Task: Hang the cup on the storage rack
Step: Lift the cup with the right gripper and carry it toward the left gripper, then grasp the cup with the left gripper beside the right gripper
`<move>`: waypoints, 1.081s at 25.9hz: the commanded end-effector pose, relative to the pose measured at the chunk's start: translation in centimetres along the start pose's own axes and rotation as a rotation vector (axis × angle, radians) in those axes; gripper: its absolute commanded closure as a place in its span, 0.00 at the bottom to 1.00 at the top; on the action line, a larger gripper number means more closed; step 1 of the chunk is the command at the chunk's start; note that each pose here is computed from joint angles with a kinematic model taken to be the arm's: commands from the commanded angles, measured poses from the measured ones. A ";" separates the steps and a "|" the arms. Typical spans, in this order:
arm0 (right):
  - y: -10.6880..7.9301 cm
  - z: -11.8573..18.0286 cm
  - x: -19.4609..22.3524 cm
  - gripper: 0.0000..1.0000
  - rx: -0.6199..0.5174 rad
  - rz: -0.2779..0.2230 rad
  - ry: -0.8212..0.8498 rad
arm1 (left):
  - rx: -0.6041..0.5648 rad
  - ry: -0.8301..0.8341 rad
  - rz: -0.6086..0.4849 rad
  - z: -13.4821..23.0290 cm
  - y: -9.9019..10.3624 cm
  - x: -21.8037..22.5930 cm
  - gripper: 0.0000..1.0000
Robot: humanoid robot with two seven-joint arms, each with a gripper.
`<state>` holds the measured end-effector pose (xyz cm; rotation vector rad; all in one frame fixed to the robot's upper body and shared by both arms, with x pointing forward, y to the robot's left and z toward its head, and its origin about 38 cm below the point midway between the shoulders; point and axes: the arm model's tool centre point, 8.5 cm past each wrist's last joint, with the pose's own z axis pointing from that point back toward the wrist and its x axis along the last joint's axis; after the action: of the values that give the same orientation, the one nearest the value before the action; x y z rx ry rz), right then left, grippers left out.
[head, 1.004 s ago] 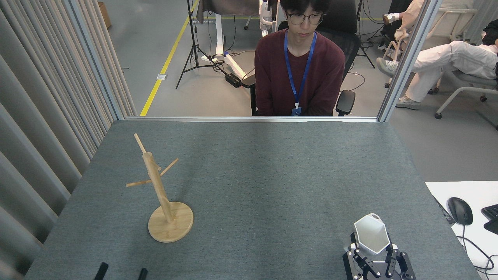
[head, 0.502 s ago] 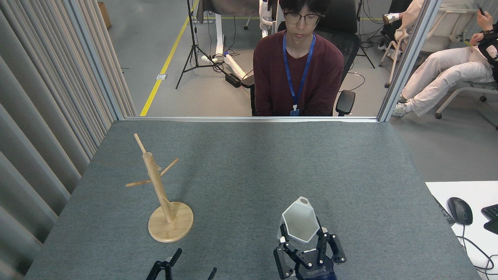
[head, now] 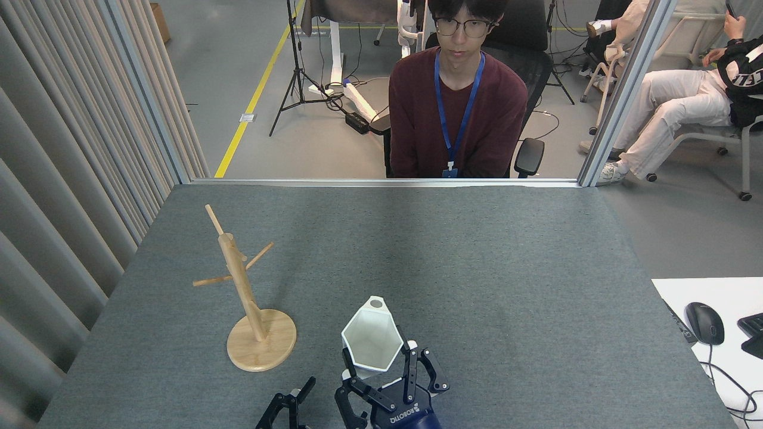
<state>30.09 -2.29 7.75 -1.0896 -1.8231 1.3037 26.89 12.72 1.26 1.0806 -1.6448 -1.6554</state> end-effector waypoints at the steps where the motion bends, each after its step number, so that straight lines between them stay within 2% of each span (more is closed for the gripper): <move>1: -0.1 0.0 1.8 0.45 -0.004 0.000 -0.035 | 0.004 0.006 -0.005 -0.2 0.1 0.0 0.00; 17: 1.5 2.2 4.5 0.44 0.046 -0.024 -0.083 | 0.009 0.006 -0.009 -0.2 0.3 -0.1 0.00; 21: 1.4 2.5 5.8 0.44 0.042 -0.005 -0.115 | 0.011 0.010 -0.009 -0.2 0.3 -0.1 0.00; 28: 2.0 3.2 6.1 0.44 0.060 -0.009 -0.120 | 0.014 0.013 -0.011 -0.1 0.4 -0.3 0.00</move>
<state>25.38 2.12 5.41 -0.9954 -1.8672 1.4293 27.13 12.85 1.68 1.1065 -1.6465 -1.6435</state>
